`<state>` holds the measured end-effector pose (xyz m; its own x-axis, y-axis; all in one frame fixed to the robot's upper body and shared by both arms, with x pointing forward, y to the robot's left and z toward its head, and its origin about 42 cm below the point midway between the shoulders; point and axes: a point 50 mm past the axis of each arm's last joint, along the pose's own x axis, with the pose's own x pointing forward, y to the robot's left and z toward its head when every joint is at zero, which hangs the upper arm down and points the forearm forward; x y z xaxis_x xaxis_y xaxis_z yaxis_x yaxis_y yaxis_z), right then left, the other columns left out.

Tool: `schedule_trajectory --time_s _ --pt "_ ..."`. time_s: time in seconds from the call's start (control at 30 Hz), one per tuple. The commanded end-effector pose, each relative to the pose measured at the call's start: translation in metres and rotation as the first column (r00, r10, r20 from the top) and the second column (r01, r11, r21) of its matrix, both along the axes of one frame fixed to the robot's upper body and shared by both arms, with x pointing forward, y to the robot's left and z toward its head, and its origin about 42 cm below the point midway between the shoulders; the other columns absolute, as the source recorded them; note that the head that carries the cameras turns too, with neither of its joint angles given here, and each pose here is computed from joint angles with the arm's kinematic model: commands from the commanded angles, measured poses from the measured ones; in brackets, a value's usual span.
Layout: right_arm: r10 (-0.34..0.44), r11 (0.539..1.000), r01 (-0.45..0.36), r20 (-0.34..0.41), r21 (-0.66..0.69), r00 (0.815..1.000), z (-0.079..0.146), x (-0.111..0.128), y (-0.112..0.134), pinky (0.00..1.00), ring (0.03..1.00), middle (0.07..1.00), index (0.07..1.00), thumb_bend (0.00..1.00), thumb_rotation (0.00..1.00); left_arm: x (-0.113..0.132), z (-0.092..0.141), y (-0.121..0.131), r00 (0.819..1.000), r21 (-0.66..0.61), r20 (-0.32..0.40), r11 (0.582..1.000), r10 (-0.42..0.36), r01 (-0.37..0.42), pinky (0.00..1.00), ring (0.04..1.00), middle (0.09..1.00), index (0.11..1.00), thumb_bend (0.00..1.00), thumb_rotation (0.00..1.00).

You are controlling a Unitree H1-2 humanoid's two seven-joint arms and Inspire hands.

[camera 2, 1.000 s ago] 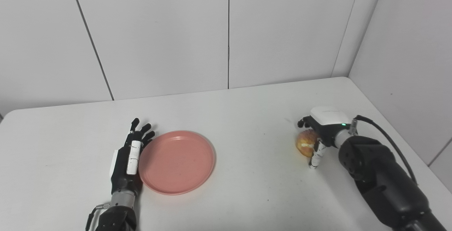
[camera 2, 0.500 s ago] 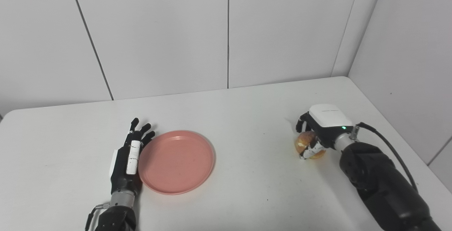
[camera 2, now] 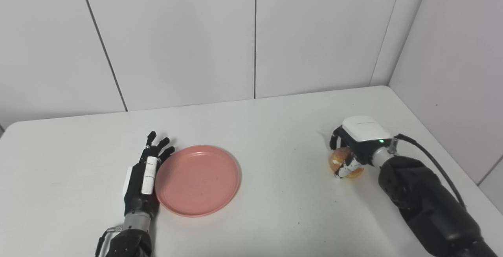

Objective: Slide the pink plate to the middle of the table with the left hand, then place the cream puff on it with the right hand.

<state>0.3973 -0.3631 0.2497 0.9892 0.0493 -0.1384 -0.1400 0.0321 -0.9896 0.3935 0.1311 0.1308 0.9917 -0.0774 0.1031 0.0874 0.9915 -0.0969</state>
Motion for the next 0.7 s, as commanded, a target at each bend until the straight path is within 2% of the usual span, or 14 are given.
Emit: schedule_trajectory --time_s 0.0,0.13,0.27,0.5,0.67 --pt "0.031 0.999 -0.028 0.084 -0.033 0.996 0.032 0.002 0.005 0.3 0.395 0.459 0.52 0.52 0.0 -0.01 -0.022 0.001 0.994 0.004 -0.106 1.0 -0.014 0.014 0.88 0.838 0.884 0.946 0.93 0.88" --pt "0.074 0.997 -0.07 0.115 -0.036 0.991 0.047 -0.001 0.02 0.31 0.398 0.466 0.519 0.52 0.0 -0.009 -0.022 0.0 0.995 0.009 -0.103 1.0 -0.011 0.012 0.87 0.835 0.885 0.944 0.93 0.88" --pt "0.137 0.991 -0.134 0.168 -0.027 0.976 0.063 -0.004 0.04 0.32 0.406 0.481 0.512 0.52 0.0 -0.009 -0.022 -0.002 0.995 0.012 -0.103 1.0 -0.01 0.011 0.85 0.829 0.882 0.942 0.93 0.89" --pt "0.266 0.964 -0.264 0.227 -0.04 0.937 0.086 -0.01 0.077 0.38 0.432 0.5 0.493 0.52 0.0 -0.009 -0.021 -0.005 0.995 0.013 -0.096 1.0 -0.007 0.009 0.84 0.825 0.874 0.944 0.93 0.89" --pt "0.344 0.938 -0.344 0.26 -0.047 0.902 0.096 -0.013 0.103 0.36 0.423 0.499 0.498 0.52 0.0 -0.009 -0.021 -0.008 0.996 0.015 -0.094 1.0 -0.005 0.006 0.83 0.821 0.871 0.948 0.93 0.89"
